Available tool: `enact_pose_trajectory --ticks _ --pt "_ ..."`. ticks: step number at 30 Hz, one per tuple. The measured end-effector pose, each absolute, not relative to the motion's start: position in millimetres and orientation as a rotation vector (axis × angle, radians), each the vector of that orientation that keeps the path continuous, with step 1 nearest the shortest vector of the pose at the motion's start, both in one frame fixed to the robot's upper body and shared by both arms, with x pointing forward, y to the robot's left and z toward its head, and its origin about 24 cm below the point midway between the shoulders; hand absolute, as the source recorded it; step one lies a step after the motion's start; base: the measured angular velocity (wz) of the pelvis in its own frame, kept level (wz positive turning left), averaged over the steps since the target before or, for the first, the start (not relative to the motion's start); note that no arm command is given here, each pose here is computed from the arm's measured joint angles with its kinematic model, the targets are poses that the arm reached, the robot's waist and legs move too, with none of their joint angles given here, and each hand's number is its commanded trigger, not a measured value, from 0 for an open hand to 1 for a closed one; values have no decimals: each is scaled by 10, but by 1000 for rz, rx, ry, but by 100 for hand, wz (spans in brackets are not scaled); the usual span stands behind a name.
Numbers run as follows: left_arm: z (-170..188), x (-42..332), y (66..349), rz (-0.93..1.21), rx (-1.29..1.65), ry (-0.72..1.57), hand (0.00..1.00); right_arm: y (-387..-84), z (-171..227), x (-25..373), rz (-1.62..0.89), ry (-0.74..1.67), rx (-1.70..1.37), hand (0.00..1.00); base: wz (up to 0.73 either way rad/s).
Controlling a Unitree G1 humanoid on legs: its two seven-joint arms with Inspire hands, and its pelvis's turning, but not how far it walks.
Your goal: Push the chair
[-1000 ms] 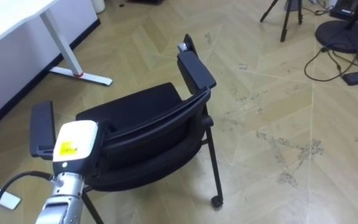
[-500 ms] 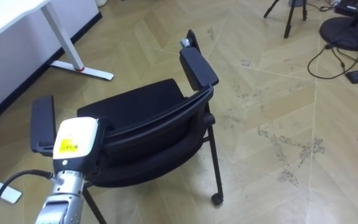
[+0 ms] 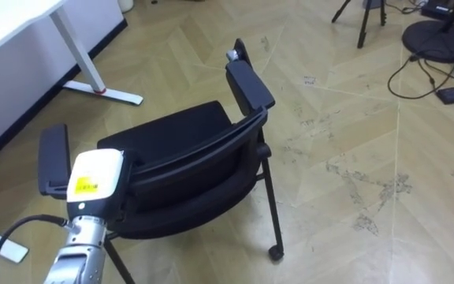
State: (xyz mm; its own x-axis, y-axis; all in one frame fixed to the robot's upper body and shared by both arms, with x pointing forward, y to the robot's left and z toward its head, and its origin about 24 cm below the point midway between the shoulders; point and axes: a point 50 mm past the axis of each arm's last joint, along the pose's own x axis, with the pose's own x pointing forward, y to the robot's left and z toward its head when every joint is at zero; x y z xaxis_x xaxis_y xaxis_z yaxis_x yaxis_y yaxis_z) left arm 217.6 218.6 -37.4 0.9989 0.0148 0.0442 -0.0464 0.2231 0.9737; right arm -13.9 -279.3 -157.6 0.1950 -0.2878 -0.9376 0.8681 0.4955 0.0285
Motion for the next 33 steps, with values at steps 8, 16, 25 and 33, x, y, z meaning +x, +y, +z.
enact_pose_trajectory --ticks 8,16,25,33 --pt "-322 2177 2340 65 1355 -27 100 -2952 -1468 -216 -949 955 657 0 -17" --pt "-276 2079 2830 172 1393 37 100 -3511 -1087 -306 -1354 553 721 0 -13" --pt "-135 2077 3046 237 1459 19 100 -4275 204 380 -1445 50 227 0 -7" --pt "-92 2126 2987 238 1457 -21 100 -4065 1418 1261 -1267 -426 -214 0 -1"
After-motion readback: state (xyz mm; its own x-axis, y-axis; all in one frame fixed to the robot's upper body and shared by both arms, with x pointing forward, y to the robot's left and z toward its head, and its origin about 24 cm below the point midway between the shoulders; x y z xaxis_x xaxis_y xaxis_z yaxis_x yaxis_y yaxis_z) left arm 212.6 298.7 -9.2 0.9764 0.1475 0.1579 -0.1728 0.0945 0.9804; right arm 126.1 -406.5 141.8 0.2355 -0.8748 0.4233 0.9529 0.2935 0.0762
